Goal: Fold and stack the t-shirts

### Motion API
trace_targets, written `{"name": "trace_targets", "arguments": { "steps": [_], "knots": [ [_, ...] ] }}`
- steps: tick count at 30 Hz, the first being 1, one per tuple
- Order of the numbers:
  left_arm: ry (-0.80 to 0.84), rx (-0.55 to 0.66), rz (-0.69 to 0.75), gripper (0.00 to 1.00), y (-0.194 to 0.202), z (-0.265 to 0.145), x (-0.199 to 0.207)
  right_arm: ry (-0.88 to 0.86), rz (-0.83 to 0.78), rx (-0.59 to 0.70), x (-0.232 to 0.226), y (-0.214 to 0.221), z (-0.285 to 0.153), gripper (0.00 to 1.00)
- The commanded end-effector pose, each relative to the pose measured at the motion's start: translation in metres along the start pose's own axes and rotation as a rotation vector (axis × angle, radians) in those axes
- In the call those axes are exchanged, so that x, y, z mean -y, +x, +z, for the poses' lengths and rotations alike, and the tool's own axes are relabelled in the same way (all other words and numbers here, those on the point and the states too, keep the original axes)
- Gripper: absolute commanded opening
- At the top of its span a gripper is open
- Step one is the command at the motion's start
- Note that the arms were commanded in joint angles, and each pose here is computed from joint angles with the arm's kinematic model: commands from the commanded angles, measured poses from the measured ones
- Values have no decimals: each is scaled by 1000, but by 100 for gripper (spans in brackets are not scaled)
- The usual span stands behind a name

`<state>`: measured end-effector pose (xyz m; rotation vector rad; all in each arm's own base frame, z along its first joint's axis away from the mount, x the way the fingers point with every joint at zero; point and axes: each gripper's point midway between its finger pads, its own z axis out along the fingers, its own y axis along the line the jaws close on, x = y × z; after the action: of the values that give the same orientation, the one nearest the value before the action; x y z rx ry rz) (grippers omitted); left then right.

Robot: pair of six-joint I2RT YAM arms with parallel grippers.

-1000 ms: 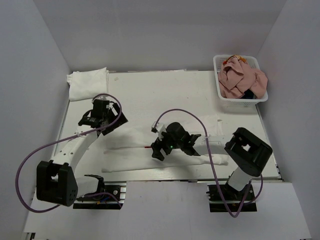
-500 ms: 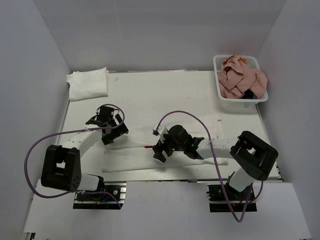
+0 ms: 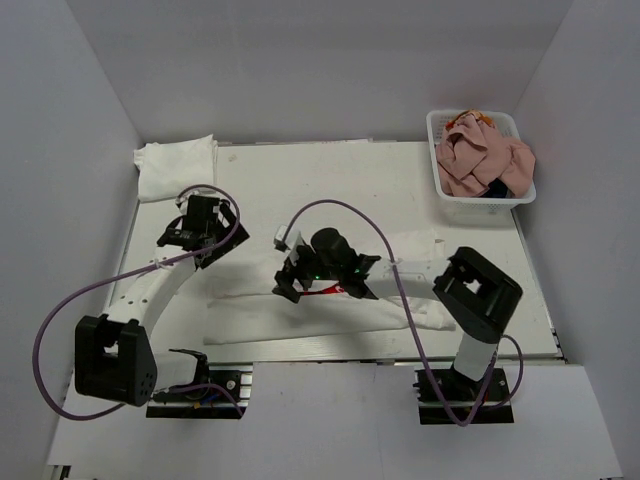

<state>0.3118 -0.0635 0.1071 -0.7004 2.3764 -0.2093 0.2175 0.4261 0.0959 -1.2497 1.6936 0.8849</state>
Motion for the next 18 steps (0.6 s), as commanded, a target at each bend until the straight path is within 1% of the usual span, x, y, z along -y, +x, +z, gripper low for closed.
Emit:
{"name": "trace_targets", "arguments": {
  "steps": [1, 2, 3, 4, 6, 7, 9, 11, 18],
  "knots": [
    [-35, 74, -64, 99, -28, -24, 2, -78, -45, 22, -5, -11, 34, 90],
    [-55, 101, -87, 99, -34, -28, -1, -82, -51, 39, -3, -22, 40, 90],
    [-77, 105, -96, 99, -34, -28, -5, -108, -48, 30, -7, -21, 49, 90],
    [-88, 118, -96, 99, -38, -30, -6, -120, -37, -2, -8, -5, 59, 90],
    [-84, 158, -113, 99, -47, -38, -5, -137, -45, 33, -8, -24, 69, 90],
    [-93, 167, -113, 99, -48, -38, -7, -149, -13, -25, -9, -4, 76, 90],
    [-94, 180, -116, 99, -50, -43, -9, -176, -13, -23, -17, -17, 85, 90],
    [-94, 180, -116, 99, -50, -43, -9, -207, -3, -56, -25, -6, 92, 90],
    [-101, 173, -113, 99, -46, -39, -12, -329, -1, -96, -67, 1, 89, 90]
  ]
}}
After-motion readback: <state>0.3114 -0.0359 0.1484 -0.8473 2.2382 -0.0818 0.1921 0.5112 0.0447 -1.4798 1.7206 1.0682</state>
